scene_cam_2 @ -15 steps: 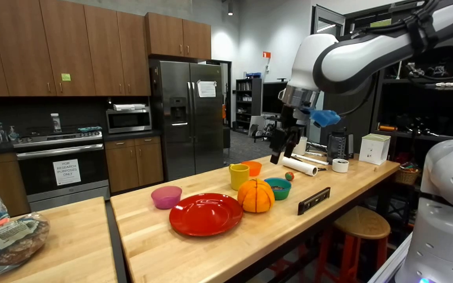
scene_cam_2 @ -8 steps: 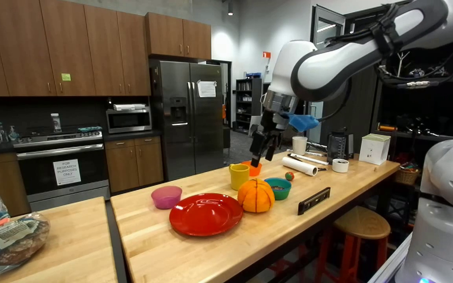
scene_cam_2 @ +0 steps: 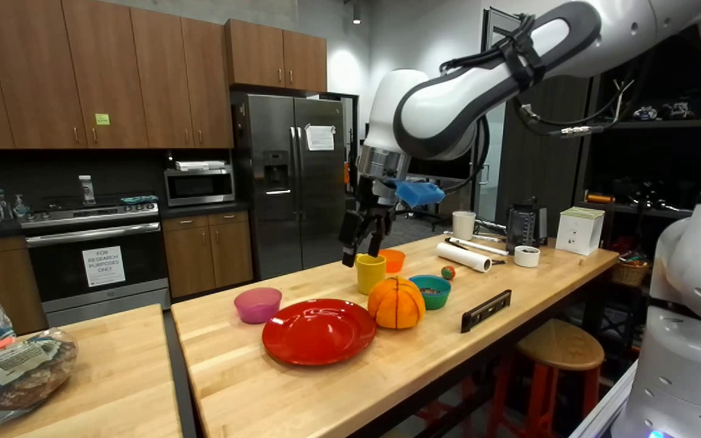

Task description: Pour the content in the purple bowl into the blue bowl and then place the purple bowl next to the blue bowl

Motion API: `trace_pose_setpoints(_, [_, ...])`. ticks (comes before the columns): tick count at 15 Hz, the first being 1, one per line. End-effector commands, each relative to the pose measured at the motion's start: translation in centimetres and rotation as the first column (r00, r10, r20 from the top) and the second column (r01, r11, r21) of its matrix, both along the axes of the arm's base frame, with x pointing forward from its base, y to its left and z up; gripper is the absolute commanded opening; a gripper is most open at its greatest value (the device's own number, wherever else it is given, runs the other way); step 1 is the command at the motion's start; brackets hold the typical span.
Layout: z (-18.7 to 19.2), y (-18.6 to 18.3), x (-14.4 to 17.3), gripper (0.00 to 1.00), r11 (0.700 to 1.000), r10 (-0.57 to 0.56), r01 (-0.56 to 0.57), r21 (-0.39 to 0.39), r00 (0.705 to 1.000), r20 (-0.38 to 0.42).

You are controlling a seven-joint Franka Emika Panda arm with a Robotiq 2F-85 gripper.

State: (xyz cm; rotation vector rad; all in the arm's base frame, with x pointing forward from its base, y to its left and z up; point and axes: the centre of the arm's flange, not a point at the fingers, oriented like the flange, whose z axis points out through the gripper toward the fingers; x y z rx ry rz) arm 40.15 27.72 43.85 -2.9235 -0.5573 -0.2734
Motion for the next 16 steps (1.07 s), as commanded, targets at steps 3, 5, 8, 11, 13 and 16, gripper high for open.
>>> trace_pose_setpoints(3, [-0.6, 5.7, 5.9, 1.0, 0.997, 0.064, -0.065, -0.029, 0.998, -0.029])
trace_pose_setpoints(5, [-0.7, 7.0, 7.7, 1.0, 0.993, 0.105, -0.106, -0.058, 0.994, -0.03])
trace_pose_setpoints(8, [-1.1, 8.7, 10.9, 1.0, 0.982, 0.152, -0.156, -0.104, 0.988, -0.039])
trace_pose_setpoints(11, [-2.0, 10.5, 13.8, 1.0, 0.97, 0.195, -0.204, -0.13, 0.978, -0.075])
trace_pose_setpoints(13, [-2.6, 11.8, 15.8, 1.0, 0.96, 0.224, -0.235, -0.152, 0.971, -0.085])
trace_pose_setpoints(16, [-3.8, 13.9, 18.5, 1.0, 0.942, 0.268, -0.284, -0.18, 0.957, -0.109])
